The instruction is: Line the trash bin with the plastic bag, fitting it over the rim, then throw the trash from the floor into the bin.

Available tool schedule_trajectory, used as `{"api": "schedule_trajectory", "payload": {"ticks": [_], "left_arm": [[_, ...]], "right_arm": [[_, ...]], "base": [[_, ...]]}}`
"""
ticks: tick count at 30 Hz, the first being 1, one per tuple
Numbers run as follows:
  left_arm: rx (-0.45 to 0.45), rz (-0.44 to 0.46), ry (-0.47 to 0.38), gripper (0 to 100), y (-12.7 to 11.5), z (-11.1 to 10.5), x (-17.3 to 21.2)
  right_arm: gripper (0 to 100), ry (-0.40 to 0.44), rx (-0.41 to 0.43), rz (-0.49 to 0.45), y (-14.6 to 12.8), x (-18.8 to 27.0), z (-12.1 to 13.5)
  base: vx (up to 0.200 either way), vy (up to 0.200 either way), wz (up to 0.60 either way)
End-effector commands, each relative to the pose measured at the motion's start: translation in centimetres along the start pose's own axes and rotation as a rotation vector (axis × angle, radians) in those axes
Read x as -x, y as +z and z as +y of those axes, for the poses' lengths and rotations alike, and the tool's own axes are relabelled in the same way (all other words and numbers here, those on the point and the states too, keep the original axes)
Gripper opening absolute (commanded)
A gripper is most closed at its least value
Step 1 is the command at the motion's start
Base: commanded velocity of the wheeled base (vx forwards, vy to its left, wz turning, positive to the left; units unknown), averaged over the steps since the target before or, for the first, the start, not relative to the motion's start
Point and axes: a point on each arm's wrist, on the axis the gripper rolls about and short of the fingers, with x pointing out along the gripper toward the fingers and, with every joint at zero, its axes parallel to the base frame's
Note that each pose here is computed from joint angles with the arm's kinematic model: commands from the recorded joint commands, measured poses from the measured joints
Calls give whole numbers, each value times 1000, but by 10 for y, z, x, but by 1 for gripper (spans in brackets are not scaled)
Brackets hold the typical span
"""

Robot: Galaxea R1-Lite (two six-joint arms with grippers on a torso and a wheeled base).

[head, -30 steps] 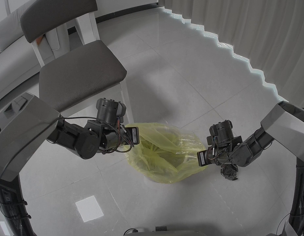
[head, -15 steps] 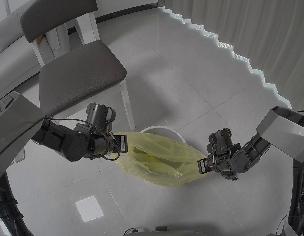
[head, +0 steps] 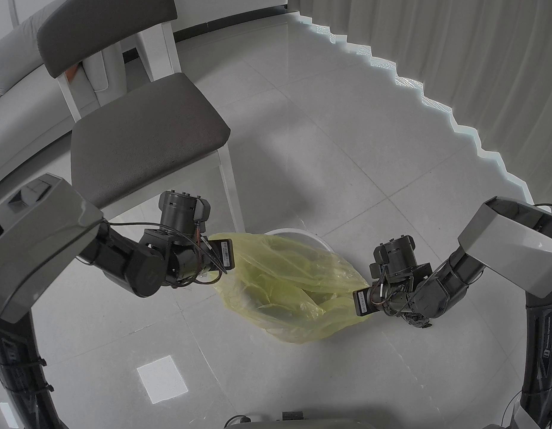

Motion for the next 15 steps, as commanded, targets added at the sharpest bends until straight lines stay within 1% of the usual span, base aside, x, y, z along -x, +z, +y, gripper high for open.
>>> {"api": "schedule_trajectory", "payload": {"ticks": [1, 2, 7, 8, 9, 15], "left_arm": [[-6, 39, 12, 0, -16, 1, -39], [-4, 49, 16, 0, -21, 1, -52], [2, 43, 11, 0, -23, 1, -67], [8, 26, 11, 0, -19, 3, -72], [10, 18, 8, 0, -17, 2, -73], [23, -3, 1, 0, -11, 2, -77]], "right_arm": [[0, -9, -15, -24, 8, -10, -5], [0, -11, -20, -38, 13, -13, -7], [0, -19, -33, -72, 24, -17, -13], [0, -24, -39, -105, 34, -16, -17], [0, -29, -42, -114, 37, -16, -20], [0, -37, -46, -125, 45, -15, -25]], "base": [[0, 0, 0], [0, 0, 0], [0, 0, 0], [0, 0, 0], [0, 0, 0], [0, 0, 0]]}}
